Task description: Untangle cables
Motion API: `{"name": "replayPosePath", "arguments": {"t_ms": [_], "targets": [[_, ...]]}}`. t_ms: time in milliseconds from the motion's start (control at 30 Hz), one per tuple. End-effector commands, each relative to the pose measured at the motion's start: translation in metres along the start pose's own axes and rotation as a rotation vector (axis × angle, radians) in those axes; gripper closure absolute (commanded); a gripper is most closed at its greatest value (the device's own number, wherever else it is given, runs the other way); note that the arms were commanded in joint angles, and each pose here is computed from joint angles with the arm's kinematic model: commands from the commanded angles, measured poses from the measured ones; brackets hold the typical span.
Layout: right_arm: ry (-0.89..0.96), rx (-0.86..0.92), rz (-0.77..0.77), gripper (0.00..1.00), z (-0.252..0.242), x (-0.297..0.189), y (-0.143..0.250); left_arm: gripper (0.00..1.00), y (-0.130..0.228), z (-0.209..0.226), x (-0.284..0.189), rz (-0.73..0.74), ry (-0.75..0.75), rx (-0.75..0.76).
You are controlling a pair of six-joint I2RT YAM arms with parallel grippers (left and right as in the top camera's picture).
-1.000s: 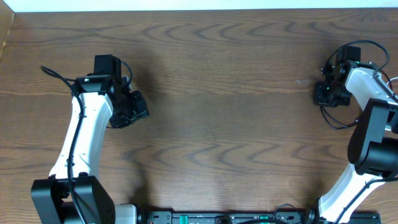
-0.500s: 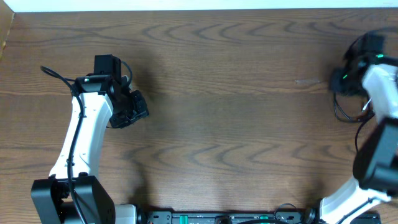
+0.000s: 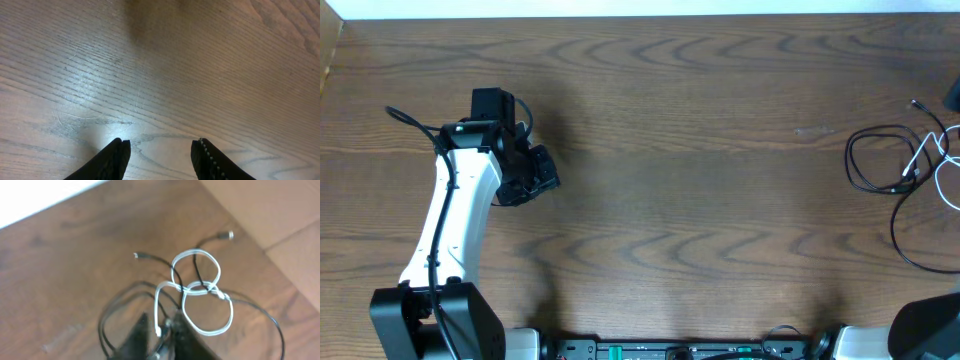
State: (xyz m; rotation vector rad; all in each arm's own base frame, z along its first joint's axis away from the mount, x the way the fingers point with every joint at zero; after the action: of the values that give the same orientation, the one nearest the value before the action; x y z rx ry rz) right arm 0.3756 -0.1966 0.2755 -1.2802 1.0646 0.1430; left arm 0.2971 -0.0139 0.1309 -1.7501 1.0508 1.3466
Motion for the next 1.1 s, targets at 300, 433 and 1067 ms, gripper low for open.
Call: {"name": "replayPosePath", "arguments": {"t_ms": [300,433,1067], "targets": [[-0.339,-0.091,0.187,0.29,0.058,0.006,0.045,0.53,-0.006,-0.016,-0.005,-0.045,0.06,0.085],[-0.478,-0.19,0.21,0.23,0.094,-0.008,0.057,0.44,-0.014,-0.047,-0.007,-0.116,0.119,0.21],[-0.456,-0.437,0.505,0.01,0.152,-0.037,0.16,0.18,0.038,-0.035,0.001,-0.022,-0.218,0.383]]}}
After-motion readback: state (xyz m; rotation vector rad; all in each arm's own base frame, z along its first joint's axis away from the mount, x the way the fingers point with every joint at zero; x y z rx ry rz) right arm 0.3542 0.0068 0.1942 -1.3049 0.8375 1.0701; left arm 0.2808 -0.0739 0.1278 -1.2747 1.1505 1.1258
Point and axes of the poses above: each gripper's point midway between its finger pads, its own x axis out along the fingers, its own z axis along the line the jaws close on, y = z × x, the point moved 2 cm from there along -x, back along the fingers, and after that the axes turned 3 degrees about -x, right-handed, at the moved point
